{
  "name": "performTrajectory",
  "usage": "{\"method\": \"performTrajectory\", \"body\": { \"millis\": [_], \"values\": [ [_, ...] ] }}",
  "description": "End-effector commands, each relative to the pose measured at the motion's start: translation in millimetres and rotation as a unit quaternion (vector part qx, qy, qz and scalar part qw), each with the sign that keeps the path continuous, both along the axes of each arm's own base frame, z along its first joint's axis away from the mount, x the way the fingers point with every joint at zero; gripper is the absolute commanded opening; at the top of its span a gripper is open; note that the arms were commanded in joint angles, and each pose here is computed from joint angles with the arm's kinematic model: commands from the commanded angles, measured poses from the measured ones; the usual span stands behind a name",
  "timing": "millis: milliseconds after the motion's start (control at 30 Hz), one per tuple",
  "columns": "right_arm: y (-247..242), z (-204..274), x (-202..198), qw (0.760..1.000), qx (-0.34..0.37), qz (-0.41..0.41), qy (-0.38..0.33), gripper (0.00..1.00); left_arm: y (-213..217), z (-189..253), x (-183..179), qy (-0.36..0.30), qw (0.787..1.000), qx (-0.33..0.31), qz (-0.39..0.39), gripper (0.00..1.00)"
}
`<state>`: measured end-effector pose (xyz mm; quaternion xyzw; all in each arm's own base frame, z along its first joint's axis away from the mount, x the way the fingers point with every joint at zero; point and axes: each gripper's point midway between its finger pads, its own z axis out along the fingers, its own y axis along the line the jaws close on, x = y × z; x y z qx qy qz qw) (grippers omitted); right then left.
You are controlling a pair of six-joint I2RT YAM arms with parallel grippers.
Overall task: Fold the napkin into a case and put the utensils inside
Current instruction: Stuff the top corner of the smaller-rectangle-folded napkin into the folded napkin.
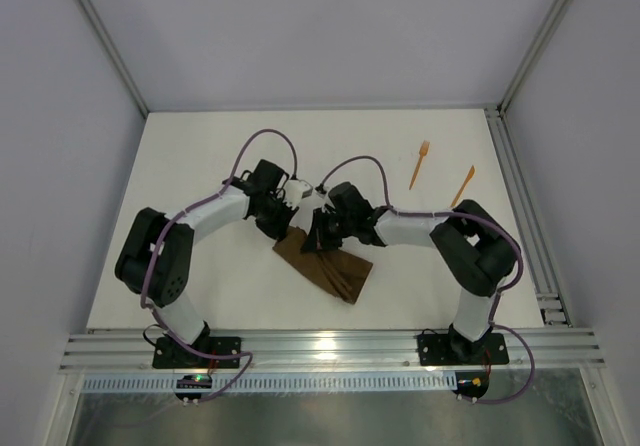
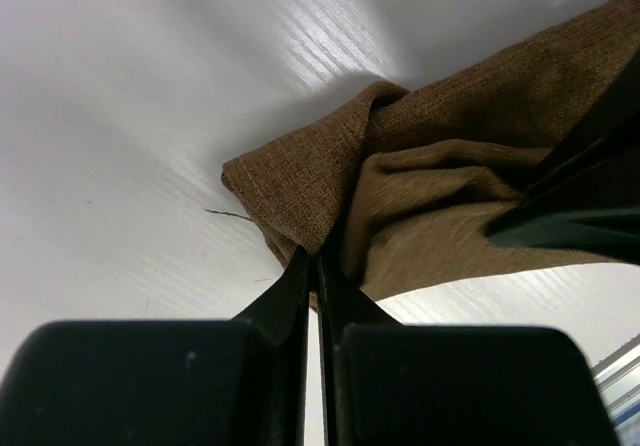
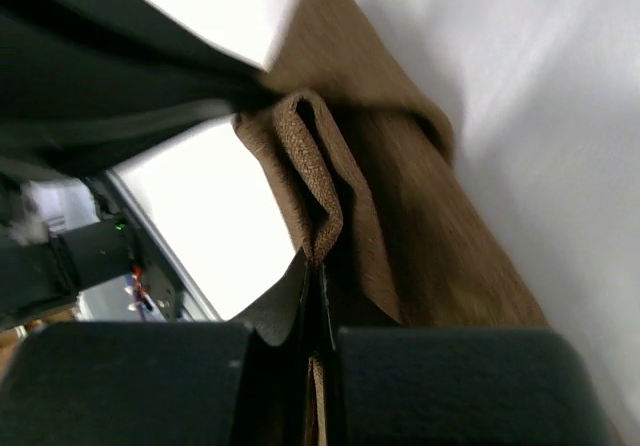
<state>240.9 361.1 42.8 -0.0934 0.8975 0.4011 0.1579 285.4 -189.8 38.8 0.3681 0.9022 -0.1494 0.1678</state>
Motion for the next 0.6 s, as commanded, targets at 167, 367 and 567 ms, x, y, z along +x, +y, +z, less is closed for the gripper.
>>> {"method": "performTrajectory", "body": {
  "millis": [167, 367, 567],
  "values": [
    [5, 3, 15, 0.995, 0.007, 0.082, 0.05, 0.03, -18, 12, 7, 0.007, 0.999, -0.048, -0.002, 0.0],
    [4, -17, 22, 0.995, -0.013, 0.085, 0.054, 0.03, -17, 12, 8, 0.021, 0.998, -0.06, 0.011, 0.0],
    [-9, -38, 17, 0.994, -0.045, 0.072, 0.062, 0.03, -6, 22, 24, 0.041, 0.991, -0.111, 0.063, 0.0]
  ]
}}
